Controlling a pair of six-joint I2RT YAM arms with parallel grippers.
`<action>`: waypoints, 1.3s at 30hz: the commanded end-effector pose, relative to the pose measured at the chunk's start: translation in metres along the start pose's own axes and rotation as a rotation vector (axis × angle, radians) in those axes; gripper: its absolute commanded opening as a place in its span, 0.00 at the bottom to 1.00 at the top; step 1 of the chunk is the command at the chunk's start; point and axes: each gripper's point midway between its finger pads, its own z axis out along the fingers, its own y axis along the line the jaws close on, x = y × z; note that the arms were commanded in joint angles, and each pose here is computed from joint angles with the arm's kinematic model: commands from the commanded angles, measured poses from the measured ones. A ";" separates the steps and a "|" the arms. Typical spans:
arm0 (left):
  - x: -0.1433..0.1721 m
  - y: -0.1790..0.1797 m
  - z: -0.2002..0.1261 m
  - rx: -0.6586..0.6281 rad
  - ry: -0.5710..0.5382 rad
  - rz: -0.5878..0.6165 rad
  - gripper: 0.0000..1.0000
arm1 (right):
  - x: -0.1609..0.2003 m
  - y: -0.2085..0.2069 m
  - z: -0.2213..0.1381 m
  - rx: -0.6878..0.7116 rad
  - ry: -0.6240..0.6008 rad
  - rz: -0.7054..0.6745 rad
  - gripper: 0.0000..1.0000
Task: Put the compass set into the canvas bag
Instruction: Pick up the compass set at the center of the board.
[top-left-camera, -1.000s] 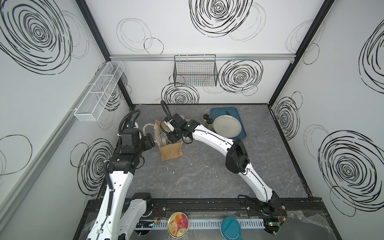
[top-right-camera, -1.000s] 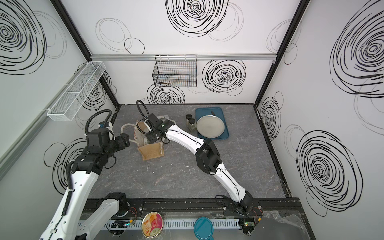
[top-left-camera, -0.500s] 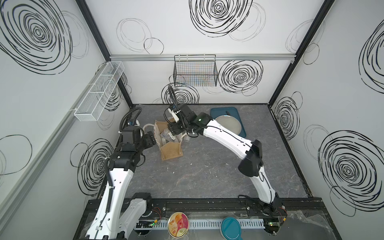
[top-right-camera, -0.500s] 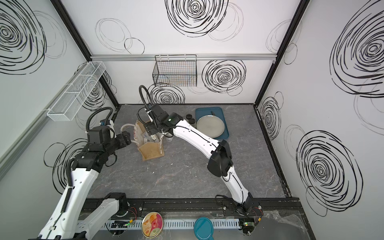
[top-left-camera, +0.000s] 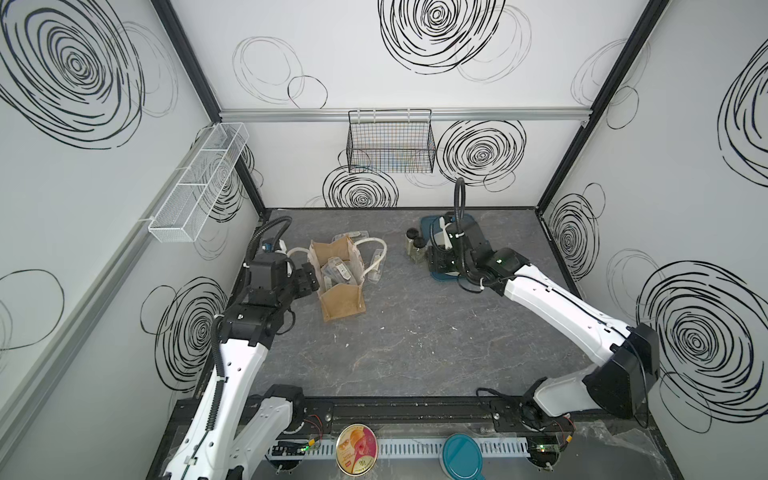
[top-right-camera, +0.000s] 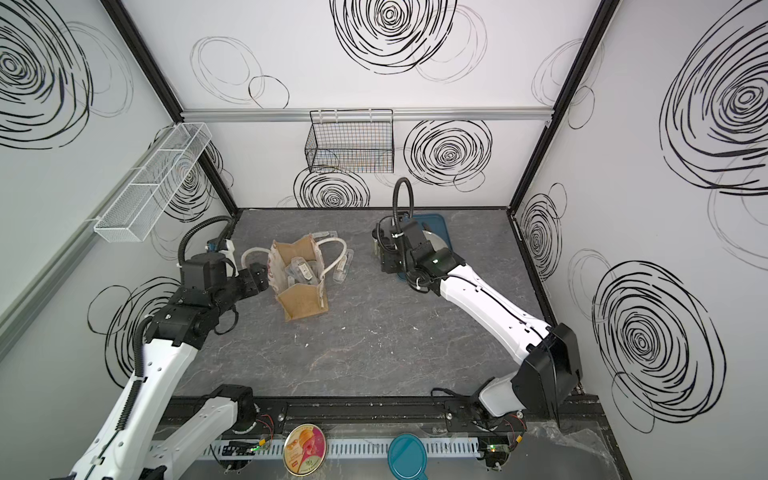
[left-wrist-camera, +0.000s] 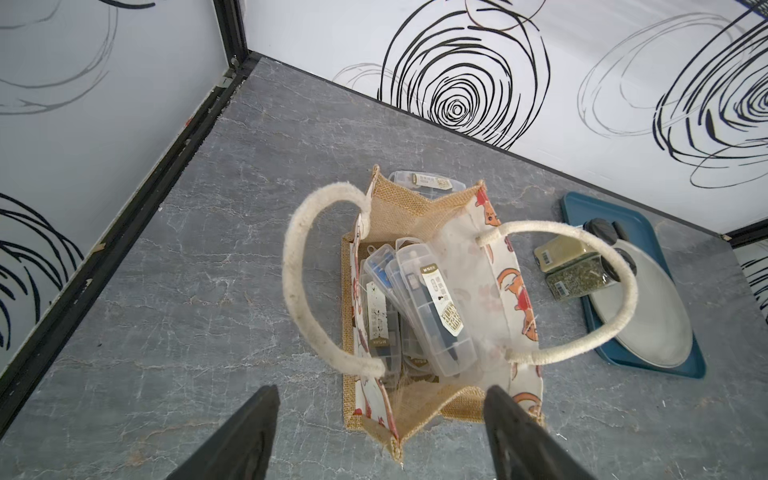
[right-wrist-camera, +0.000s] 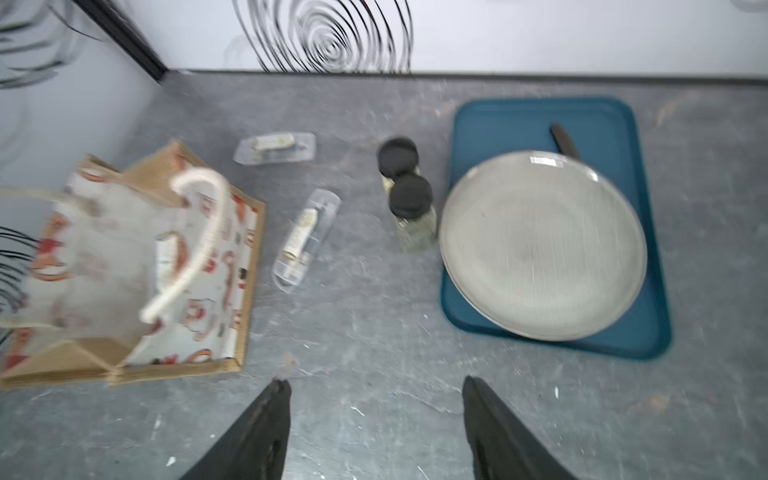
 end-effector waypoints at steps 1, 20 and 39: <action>-0.009 -0.004 -0.003 0.010 -0.044 -0.010 0.81 | 0.021 0.010 0.020 -0.065 0.044 0.061 0.69; -0.005 -0.004 0.003 0.016 -0.033 -0.010 0.81 | 0.052 0.054 0.173 -0.109 0.369 0.064 0.74; -0.005 -0.001 0.008 -0.006 -0.025 -0.004 0.82 | 0.037 0.069 0.236 -0.066 0.393 -0.066 0.85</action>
